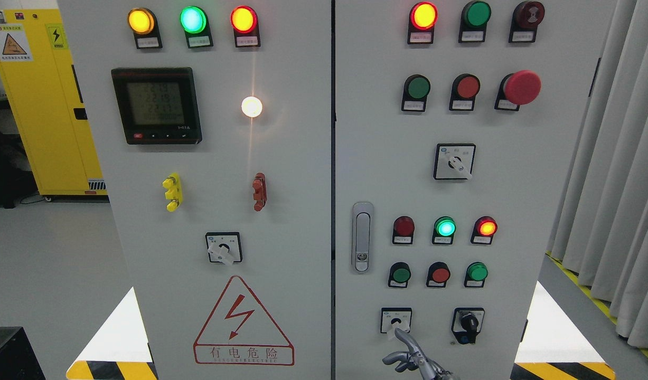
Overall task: Press green start button
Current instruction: 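Raise the right hand toward the red push button in the lower row, then press the red push button with the right hand's fingertip, then hold the right hand against the pressed red button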
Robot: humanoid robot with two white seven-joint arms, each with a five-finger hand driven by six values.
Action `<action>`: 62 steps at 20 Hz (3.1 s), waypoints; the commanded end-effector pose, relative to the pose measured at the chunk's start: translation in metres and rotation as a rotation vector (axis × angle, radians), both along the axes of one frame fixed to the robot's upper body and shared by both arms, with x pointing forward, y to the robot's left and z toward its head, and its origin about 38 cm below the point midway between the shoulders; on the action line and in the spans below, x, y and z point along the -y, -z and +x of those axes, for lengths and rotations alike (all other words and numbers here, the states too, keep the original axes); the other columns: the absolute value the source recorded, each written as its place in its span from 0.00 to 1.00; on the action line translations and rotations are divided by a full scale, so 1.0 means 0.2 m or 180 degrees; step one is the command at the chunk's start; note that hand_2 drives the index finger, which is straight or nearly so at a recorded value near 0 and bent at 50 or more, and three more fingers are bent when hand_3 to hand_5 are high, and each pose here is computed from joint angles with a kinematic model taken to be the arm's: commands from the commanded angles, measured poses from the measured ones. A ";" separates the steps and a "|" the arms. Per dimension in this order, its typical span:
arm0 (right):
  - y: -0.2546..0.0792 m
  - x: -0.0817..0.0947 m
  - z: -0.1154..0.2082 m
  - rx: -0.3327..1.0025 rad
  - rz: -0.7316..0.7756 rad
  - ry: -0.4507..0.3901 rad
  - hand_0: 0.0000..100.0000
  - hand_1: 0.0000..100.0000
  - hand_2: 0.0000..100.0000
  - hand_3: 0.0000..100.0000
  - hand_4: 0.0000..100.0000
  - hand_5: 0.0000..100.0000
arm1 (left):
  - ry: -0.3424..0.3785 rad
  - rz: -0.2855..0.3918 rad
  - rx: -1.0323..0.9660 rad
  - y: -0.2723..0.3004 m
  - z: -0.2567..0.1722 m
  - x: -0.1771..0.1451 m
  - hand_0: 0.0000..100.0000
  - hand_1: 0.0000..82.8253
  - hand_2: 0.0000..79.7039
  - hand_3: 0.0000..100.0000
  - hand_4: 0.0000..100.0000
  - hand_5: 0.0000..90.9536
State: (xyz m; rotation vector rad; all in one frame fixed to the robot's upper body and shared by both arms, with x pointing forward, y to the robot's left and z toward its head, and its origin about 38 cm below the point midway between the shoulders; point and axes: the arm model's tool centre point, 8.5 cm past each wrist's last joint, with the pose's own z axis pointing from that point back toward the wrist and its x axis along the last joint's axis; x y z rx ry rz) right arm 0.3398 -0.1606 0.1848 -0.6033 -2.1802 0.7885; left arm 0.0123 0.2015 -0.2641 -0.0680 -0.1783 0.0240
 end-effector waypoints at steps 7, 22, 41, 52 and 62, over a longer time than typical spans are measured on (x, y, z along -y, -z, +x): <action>-0.08 0.08 0.23 0.0228 -0.0537 0.0411 0.64 0.94 0.00 0.87 0.94 1.00 | 0.0000 0.0001 -0.0004 0.00 0.00 0.00 0.12 0.67 0.00 0.00 0.00 0.00; -0.03 0.10 0.35 0.0072 -0.0576 0.0436 0.70 0.94 0.00 0.87 0.93 1.00 | 0.0000 0.0001 0.0001 0.00 0.00 0.00 0.12 0.67 0.00 0.00 0.00 0.00; -0.05 0.14 0.39 0.0065 -0.0532 0.0493 0.76 0.94 0.00 0.87 0.94 1.00 | 0.0000 0.0001 -0.0004 0.00 0.00 0.00 0.12 0.67 0.00 0.00 0.00 0.00; -0.07 0.15 0.41 0.0085 -0.0522 0.0504 0.77 0.94 0.00 0.87 0.94 1.00 | 0.0000 0.0001 -0.0004 0.00 0.00 0.00 0.12 0.67 0.00 0.00 0.00 0.00; -0.06 0.13 0.40 0.0081 -0.0532 0.0475 0.77 0.94 0.00 0.87 0.94 1.00 | 0.0000 0.0001 -0.0004 0.00 0.00 0.00 0.12 0.67 0.00 0.00 0.00 0.00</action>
